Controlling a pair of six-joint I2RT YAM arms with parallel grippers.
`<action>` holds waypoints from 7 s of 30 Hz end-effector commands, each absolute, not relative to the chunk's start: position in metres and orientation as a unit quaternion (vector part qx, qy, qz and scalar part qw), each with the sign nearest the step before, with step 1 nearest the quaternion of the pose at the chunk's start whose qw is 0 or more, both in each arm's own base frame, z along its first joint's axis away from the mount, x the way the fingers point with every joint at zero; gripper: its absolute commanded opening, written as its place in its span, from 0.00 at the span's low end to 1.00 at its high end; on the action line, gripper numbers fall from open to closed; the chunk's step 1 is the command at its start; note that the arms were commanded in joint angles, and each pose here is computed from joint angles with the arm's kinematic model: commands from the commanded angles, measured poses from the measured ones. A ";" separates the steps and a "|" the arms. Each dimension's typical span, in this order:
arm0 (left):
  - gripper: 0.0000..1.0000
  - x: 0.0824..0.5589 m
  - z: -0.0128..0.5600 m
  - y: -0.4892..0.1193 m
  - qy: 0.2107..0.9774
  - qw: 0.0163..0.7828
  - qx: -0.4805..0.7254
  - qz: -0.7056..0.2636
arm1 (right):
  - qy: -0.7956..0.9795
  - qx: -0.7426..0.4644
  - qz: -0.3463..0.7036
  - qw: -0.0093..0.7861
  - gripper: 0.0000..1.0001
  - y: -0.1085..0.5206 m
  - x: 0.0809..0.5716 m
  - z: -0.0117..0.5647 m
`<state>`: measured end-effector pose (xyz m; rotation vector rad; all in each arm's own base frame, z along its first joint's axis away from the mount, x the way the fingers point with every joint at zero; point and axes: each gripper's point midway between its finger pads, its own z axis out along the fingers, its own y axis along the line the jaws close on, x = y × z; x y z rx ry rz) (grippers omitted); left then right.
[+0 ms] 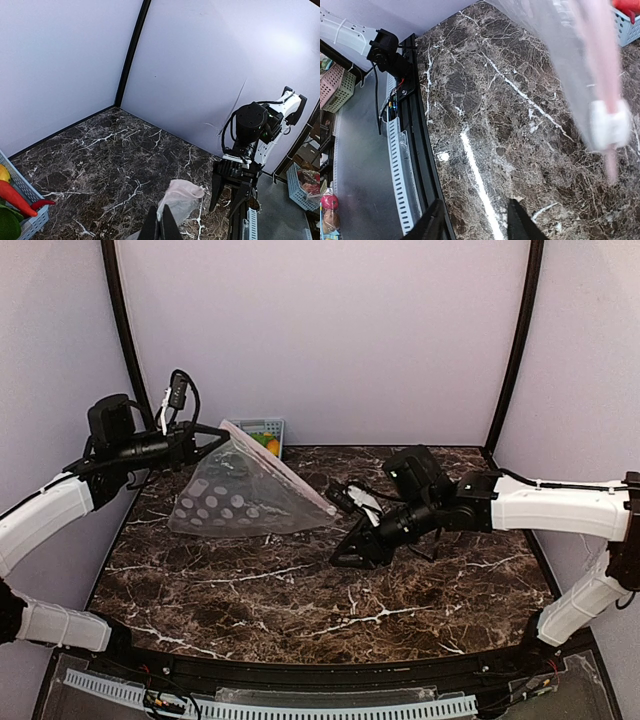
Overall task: Place the food in the zip-top bag and seal the zipper
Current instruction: Zip the zipper on the zipper food storage bag, then pass from the left arm to the right, then open the zipper food storage bag at the center of the board.
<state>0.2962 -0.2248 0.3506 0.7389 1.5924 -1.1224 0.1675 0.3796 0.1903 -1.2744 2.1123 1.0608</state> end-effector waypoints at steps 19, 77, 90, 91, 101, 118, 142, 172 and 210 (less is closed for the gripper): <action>0.01 0.243 0.334 -0.302 0.621 0.415 0.415 -0.519 | 0.741 -0.410 0.365 0.386 0.66 0.365 0.194 0.295; 0.85 0.271 0.337 -0.281 0.676 0.501 0.365 -0.398 | 0.864 -0.220 0.025 0.452 0.00 0.187 0.316 0.328; 0.83 0.268 0.348 -0.288 0.699 0.477 0.247 -0.472 | 0.882 -0.202 0.146 0.399 0.00 0.211 0.289 0.320; 0.83 0.268 0.335 -0.289 0.711 0.468 0.229 -0.473 | 0.882 -0.205 0.166 0.391 0.00 0.220 0.287 0.311; 0.82 0.255 0.274 -0.335 0.727 0.414 0.136 -0.531 | 0.853 -0.232 0.338 0.324 0.00 0.316 0.258 0.255; 0.61 0.250 0.230 -0.392 0.738 0.359 0.107 -0.561 | 0.829 -0.233 0.405 0.308 0.00 0.370 0.243 0.242; 0.32 0.253 0.207 -0.412 0.782 0.348 0.132 -0.499 | 0.828 -0.242 0.401 0.309 0.00 0.371 0.241 0.241; 0.01 0.299 0.145 -0.330 0.885 0.420 0.093 -0.181 | 0.871 -0.192 0.283 0.352 0.00 0.319 0.253 0.253; 0.89 0.232 0.230 -0.337 0.828 0.367 0.230 -0.357 | 0.880 -0.154 0.290 0.345 0.00 0.327 0.262 0.227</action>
